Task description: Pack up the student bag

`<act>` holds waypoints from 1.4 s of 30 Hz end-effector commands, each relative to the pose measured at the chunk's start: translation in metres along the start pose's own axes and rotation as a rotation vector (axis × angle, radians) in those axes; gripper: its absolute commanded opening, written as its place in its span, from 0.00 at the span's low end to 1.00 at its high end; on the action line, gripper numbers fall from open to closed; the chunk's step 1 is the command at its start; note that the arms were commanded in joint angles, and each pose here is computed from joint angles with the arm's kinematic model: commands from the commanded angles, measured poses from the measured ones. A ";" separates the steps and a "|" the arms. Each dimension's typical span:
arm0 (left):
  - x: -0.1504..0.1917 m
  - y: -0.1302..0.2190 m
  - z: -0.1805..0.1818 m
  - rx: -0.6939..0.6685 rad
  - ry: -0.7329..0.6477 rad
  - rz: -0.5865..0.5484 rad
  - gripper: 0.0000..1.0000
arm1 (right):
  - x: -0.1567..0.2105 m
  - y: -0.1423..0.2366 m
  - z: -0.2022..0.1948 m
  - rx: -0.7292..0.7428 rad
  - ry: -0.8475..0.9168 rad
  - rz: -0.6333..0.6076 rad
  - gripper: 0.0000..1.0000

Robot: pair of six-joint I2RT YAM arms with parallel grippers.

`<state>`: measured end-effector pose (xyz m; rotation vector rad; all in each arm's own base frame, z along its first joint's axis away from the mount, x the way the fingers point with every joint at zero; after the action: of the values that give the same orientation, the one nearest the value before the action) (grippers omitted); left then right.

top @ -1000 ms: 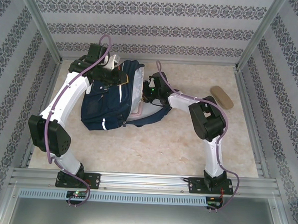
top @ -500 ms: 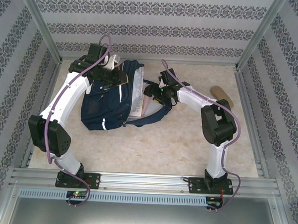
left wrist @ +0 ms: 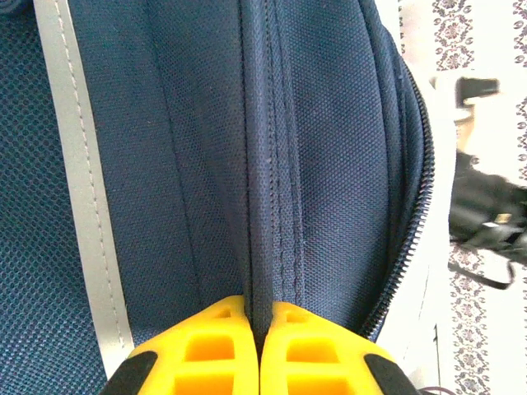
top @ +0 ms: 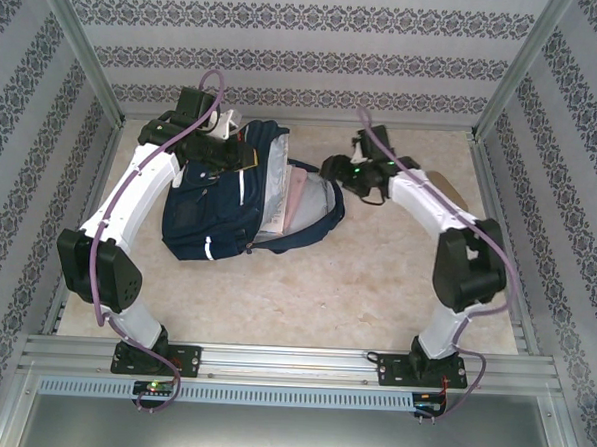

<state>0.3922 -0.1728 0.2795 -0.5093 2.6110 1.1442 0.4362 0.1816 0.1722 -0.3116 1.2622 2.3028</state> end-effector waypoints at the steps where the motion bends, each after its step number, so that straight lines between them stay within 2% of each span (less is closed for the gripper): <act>1: -0.013 0.005 -0.019 0.092 -0.088 -0.043 0.00 | -0.012 0.023 -0.046 0.145 0.032 -0.044 0.69; 3: -0.013 0.005 -0.019 0.097 -0.090 -0.040 0.00 | -0.023 0.032 -0.073 0.230 0.029 -0.080 0.73; 7: -0.011 0.002 -0.019 0.103 -0.090 -0.031 0.00 | -0.047 0.045 -0.131 0.415 0.008 -0.127 0.91; 10: -0.009 0.001 -0.019 0.107 -0.088 -0.024 0.00 | -0.065 0.049 -0.167 0.481 -0.038 -0.134 0.97; 17: -0.007 -0.002 -0.018 0.111 -0.084 -0.022 0.00 | -0.096 0.051 -0.239 0.552 -0.189 -0.127 0.98; 22: -0.007 -0.003 -0.018 0.111 -0.082 -0.020 0.00 | -0.103 0.045 -0.278 0.579 -0.276 -0.084 0.98; 26: -0.007 -0.003 -0.018 0.111 -0.084 -0.021 0.00 | -0.094 0.029 -0.292 0.545 -0.330 -0.011 0.98; 29: -0.007 -0.003 -0.018 0.110 -0.086 -0.022 0.00 | -0.079 0.019 -0.287 0.505 -0.371 0.040 0.98; 36: -0.005 -0.003 -0.018 0.112 -0.086 -0.020 0.00 | -0.043 0.014 -0.247 0.450 -0.369 0.062 0.98; 42: -0.002 -0.002 -0.019 0.121 -0.083 -0.018 0.00 | -0.031 0.025 -0.250 0.552 -0.317 0.077 0.98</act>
<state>0.3936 -0.1819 0.2669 -0.4536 2.6457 1.0850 0.4601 -0.0421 0.0719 0.2194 1.6130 1.8940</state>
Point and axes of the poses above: each hand's point on the last joint's axis, 136 mm out from that joint toward the fingers, its own y axis back along the fingers, its own z axis along the line the jaws close on, x = y × z, the point moved 1 cm from there along y, back along the fingers, and after that the axes turned 1 degree about y, right-handed, at the moved point
